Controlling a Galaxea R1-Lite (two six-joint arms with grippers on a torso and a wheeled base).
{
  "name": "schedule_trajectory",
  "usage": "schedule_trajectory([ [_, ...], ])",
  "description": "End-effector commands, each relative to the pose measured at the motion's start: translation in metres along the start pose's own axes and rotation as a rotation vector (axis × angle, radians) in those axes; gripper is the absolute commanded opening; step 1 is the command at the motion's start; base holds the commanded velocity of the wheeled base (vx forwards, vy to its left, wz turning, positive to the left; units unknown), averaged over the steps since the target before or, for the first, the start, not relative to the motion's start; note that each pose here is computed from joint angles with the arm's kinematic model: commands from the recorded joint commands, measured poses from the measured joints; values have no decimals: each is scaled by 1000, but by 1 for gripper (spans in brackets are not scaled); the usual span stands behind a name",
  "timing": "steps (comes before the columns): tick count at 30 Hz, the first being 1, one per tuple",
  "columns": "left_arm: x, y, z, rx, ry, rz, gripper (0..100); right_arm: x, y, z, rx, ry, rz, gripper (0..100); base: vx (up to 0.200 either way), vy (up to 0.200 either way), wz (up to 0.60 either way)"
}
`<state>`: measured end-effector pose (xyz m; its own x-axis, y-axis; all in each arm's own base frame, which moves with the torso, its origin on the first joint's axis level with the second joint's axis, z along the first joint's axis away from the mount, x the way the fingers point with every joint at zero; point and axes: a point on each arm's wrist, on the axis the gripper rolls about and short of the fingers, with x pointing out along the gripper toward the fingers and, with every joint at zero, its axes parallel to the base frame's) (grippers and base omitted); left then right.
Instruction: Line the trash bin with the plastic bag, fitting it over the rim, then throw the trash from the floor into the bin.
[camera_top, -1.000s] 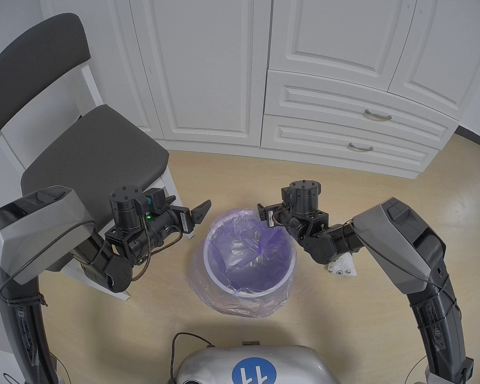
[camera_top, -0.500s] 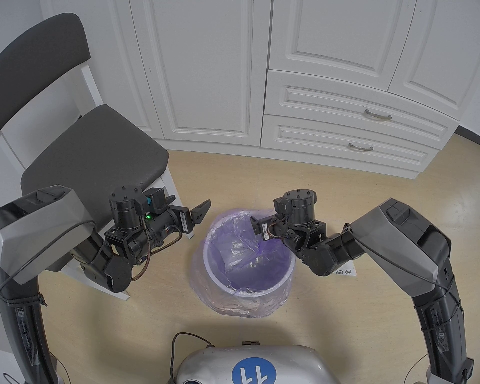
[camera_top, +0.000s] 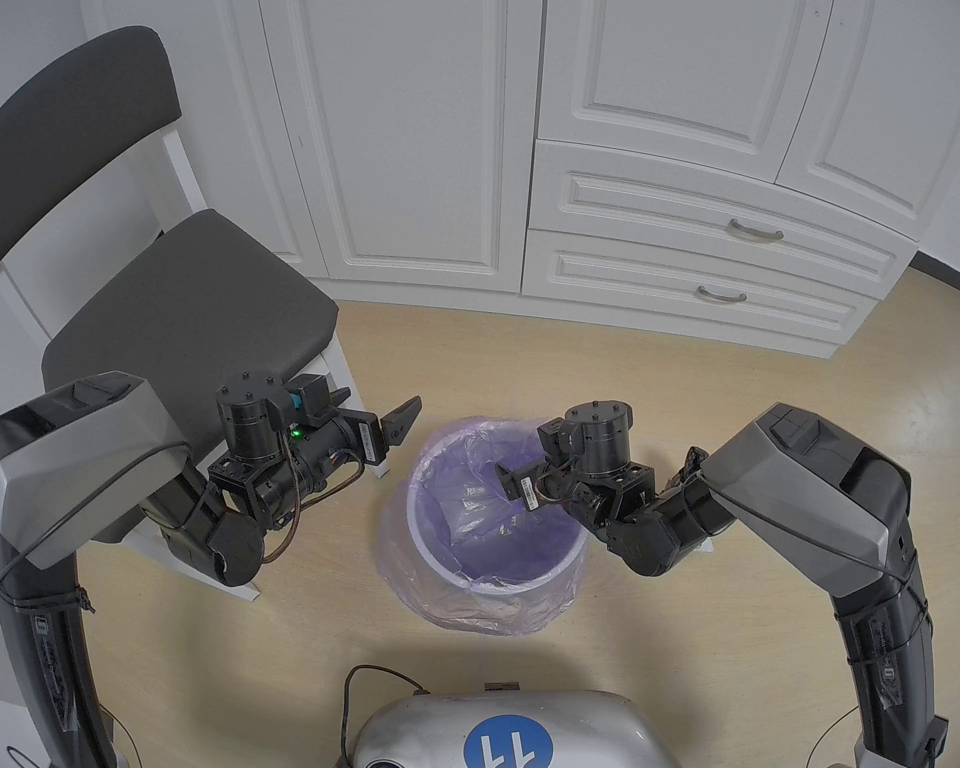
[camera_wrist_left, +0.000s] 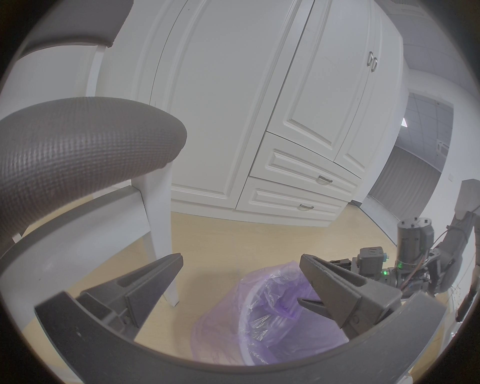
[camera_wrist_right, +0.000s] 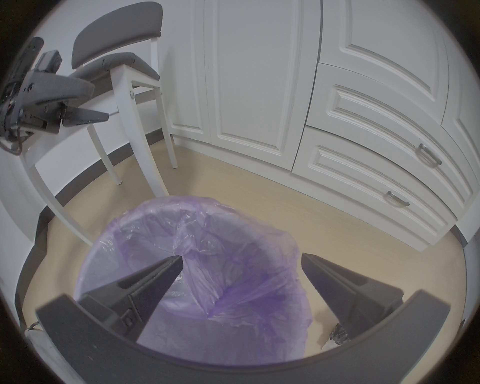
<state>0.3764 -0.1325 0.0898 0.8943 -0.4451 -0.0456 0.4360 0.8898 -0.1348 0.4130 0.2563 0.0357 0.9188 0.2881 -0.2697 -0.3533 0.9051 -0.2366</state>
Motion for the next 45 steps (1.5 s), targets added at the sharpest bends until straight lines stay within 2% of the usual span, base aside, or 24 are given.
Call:
schedule_trajectory([
  [1, 0, 0, 0, -1, -1, 0, 100, 16, -4, -12, 7, 2, -20, 100, 0, 0, 0],
  [8, 1, 2, 1, 0, -7, 4, 100, 35, -28, -6, 41, -44, -87, 100, 0, 0, 0],
  [17, 0, 2, 1, 0, -7, 4, 100, 30, -37, 12, 78, -86, -101, 100, 0, 0, 0],
  [22, 0, 2, 2, 1, -8, 4, 100, 29, -35, 15, 80, -93, -96, 100, 0, 0, 0],
  [26, 0, 2, 2, 1, -8, 4, 100, 25, -24, 6, 67, -63, -65, 100, 0, 0, 0],
  [31, 0, 2, 1, 1, -7, 4, 100, 21, -6, 9, 60, -75, -31, 100, 0, 0, 0],
  [40, 0, 2, 2, 1, -8, 2, 100, 28, -5, 24, 114, -136, -33, 100, 0, 0, 0],
  [45, 0, 2, 2, 1, -8, 4, 100, 37, -7, 17, 125, -136, -42, 100, 0, 0, 0],
])
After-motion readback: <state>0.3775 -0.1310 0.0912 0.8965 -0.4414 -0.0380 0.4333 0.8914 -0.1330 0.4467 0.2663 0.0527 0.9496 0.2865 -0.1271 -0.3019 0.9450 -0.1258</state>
